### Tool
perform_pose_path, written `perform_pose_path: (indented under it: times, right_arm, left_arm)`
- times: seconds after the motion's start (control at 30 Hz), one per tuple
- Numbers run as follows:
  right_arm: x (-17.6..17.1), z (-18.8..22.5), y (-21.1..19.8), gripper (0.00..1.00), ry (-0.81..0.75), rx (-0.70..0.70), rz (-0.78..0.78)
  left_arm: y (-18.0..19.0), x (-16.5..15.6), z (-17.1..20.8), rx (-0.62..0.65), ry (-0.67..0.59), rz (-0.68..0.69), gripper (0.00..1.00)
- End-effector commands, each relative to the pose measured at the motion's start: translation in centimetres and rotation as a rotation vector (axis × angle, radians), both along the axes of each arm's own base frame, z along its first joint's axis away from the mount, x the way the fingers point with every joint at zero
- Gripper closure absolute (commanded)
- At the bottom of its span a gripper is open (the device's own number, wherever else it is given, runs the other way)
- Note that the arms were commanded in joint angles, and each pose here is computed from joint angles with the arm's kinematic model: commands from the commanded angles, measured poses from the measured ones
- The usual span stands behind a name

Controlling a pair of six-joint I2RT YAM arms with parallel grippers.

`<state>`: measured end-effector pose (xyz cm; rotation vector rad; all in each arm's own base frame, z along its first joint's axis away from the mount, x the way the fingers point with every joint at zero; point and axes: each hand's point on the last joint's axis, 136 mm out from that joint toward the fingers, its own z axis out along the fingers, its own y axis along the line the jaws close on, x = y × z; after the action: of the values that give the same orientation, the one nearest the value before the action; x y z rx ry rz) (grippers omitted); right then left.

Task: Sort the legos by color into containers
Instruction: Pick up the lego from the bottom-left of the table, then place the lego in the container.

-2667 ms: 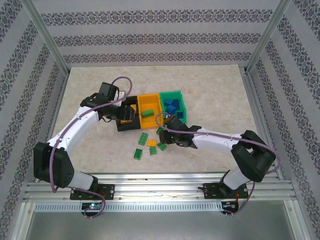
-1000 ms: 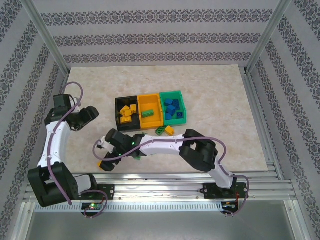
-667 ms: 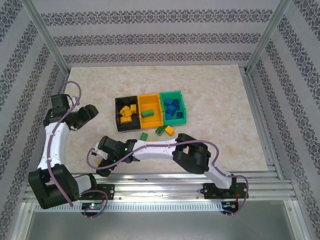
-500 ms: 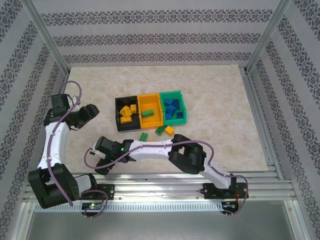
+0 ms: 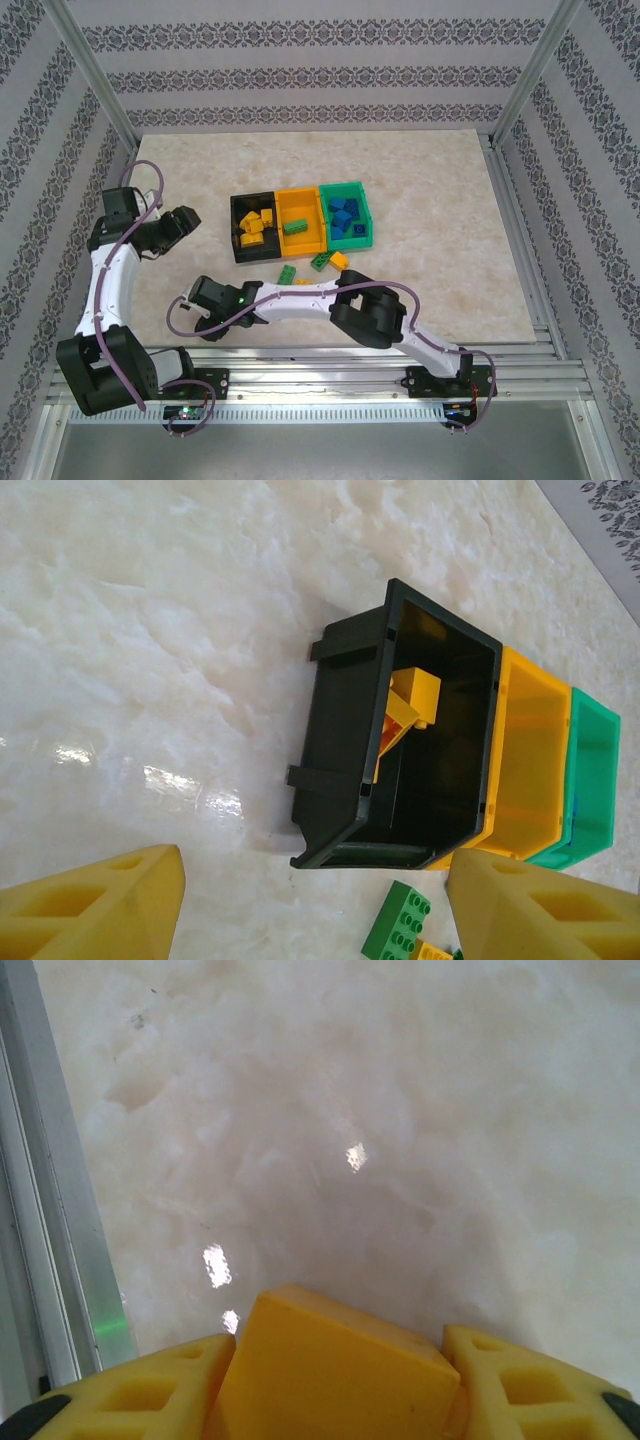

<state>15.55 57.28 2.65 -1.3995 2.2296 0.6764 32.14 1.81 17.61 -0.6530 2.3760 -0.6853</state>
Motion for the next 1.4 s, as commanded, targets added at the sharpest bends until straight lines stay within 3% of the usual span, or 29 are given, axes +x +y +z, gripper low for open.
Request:
perform_pose_path:
  times: [0.0,0.4,0.73,0.87,0.97,1.03,1.37]
  right_arm:
    - [2.5,2.8,-1.6,0.65,0.002,0.051,-0.088]
    - [13.4,12.4,-6.9,0.66,-0.087,0.225,-0.309]
    - [20.4,11.6,-9.0,0.62,-0.179,0.152,-0.461]
    - [21.1,11.4,-10.0,0.57,-0.171,0.152,-0.488]
    - [20.9,11.6,-10.4,0.36,-0.172,0.157,-0.489]
    - [20.6,11.5,-10.7,0.31,-0.168,0.157,-0.491]
    - [17.5,13.3,-14.8,0.28,-0.148,0.209,-0.526]
  left_arm:
    - [-0.2,0.7,0.2,-0.043,-0.031,-0.011,0.31]
    - [-0.7,0.9,0.2,-0.078,-0.041,-0.021,0.32]
    - [-0.6,0.7,0.3,-0.065,-0.044,-0.023,0.33]
    - [-0.7,0.7,0.2,-0.070,-0.038,-0.024,0.33]
    - [-0.7,0.8,0.2,-0.074,-0.038,-0.024,0.33]
    - [-0.8,0.8,0.2,-0.076,-0.039,-0.025,0.33]
    - [-1.4,0.7,-0.2,-0.072,-0.027,-0.042,0.33]
